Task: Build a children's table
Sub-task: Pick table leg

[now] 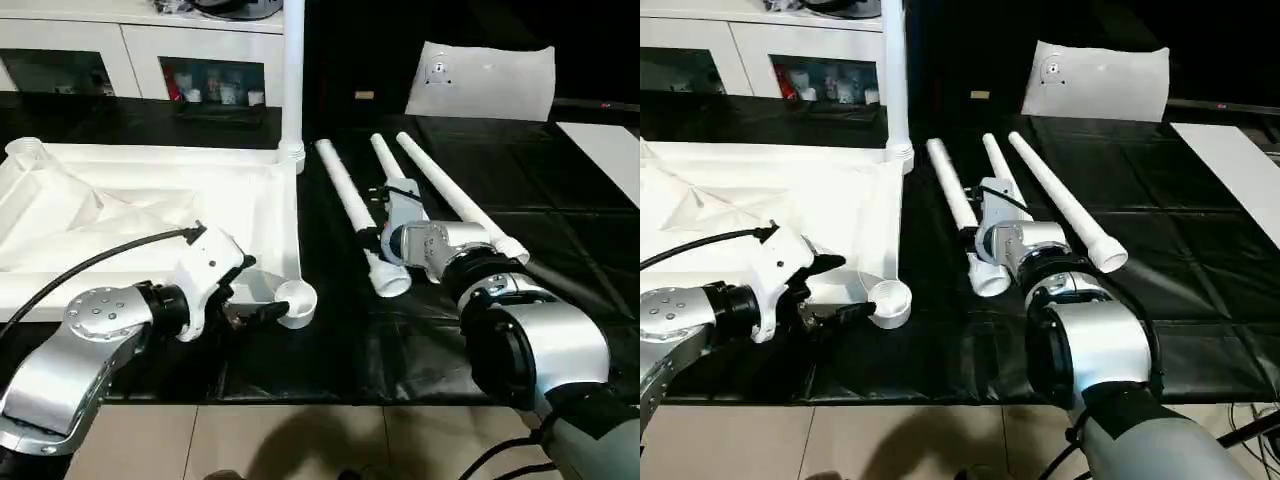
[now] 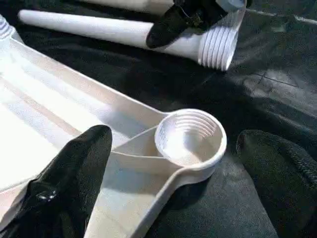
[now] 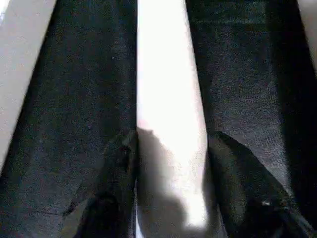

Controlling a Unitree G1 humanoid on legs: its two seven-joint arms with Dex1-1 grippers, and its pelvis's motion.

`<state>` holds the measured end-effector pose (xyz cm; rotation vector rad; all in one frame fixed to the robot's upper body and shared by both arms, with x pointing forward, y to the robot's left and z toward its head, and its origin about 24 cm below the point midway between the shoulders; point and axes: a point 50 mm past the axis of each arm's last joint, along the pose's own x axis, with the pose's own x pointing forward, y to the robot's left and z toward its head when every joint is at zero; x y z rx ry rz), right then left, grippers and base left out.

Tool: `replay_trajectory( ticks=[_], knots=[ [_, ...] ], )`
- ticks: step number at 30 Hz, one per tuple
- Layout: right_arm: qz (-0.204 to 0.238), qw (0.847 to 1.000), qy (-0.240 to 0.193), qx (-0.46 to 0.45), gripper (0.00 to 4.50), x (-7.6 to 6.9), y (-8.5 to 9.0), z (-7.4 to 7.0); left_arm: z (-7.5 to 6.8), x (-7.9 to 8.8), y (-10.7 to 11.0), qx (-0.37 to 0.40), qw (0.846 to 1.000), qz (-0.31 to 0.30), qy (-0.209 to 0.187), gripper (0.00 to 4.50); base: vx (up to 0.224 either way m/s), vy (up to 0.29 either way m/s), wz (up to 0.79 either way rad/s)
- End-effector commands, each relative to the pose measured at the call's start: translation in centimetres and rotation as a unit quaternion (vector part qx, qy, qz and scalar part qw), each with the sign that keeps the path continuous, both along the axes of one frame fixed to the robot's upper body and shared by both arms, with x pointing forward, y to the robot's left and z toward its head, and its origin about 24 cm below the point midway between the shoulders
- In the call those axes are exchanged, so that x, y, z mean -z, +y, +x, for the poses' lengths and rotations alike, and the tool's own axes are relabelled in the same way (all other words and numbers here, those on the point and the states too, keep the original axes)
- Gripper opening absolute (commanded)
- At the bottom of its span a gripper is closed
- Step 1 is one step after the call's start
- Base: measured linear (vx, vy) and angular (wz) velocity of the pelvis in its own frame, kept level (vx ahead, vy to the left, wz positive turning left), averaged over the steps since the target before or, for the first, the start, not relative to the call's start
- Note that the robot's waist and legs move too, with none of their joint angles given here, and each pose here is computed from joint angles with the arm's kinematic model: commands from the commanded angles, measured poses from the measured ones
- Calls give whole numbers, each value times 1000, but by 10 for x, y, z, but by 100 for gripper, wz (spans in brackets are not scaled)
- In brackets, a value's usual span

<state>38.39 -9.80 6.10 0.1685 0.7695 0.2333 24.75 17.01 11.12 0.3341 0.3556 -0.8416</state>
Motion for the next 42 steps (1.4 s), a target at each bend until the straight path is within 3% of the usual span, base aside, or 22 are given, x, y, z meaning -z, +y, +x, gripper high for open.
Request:
replay_trajectory(
  ticks=[1,8,9,11,12,15,17,19,23,24,25,27,29,34,37,38,40,42],
  knots=[
    [17,1000,3,14,187,-2,-3,1,4,-3,-1,-5,1000,6,-15,450,0,0,0],
    [84,993,-79,22,182,-22,-4,13,12,-4,-1,-33,999,-11,-36,450,0,0,0],
    [120,985,-122,31,182,-32,-4,18,16,-4,-3,-43,998,-16,-44,450,0,0,0],
    [100,972,-207,52,182,-45,-11,23,24,-6,-8,-58,996,-36,-66,450,0,0,0],
    [95,969,-221,55,182,-47,-13,23,26,-7,-10,-61,995,-39,-71,450,0,0,0],
    [111,963,-237,65,182,-50,-16,23,31,-10,-13,-71,992,-54,-85,450,0,0,0],
    [192,953,-231,36,182,-53,-19,18,38,-16,-16,-85,988,-79,-102,450,0,0,0],
    [206,951,-230,30,182,-53,-19,17,40,-17,-16,-87,987,-83,-104,450,0,0,0],
    [322,891,-316,-50,181,-63,-26,-9,54,-32,-27,-102,972,-192,-92,450,0,0,0],
    [339,879,-326,-75,181,-64,-26,-16,56,-37,-31,-101,966,-223,-88,450,0,0,0],
    [341,878,-327,-78,181,-64,-26,-17,57,-38,-31,-100,965,-226,-87,450,0,0,0],
    [374,854,-340,-123,181,-66,-27,-33,62,-48,-40,-93,952,-283,-76,450,0,0,0],
    [409,829,-337,-178,180,-68,-27,-51,67,-61,-54,-72,928,-363,-45,450,0,0,0],
    [432,807,-325,-239,180,-71,-23,-70,71,-81,-72,-34,888,-459,-7,450,0,0,0],
    [439,799,-323,-255,180,-73,-22,-75,73,-87,-76,-22,878,-478,1,432,0,0,0],
    [438,797,-321,-265,180,-73,-20,-78,72,-95,-78,-3,859,-511,9,422,0,0,0],
    [438,796,-318,-271,180,-73,-18,-81,69,-99,-79,18,849,-527,15,414,0,0,0],
    [438,795,-318,-273,180,-74,-17,-82,67,-99,-79,29,851,-523,17,403,0,0,0]
  ],
)
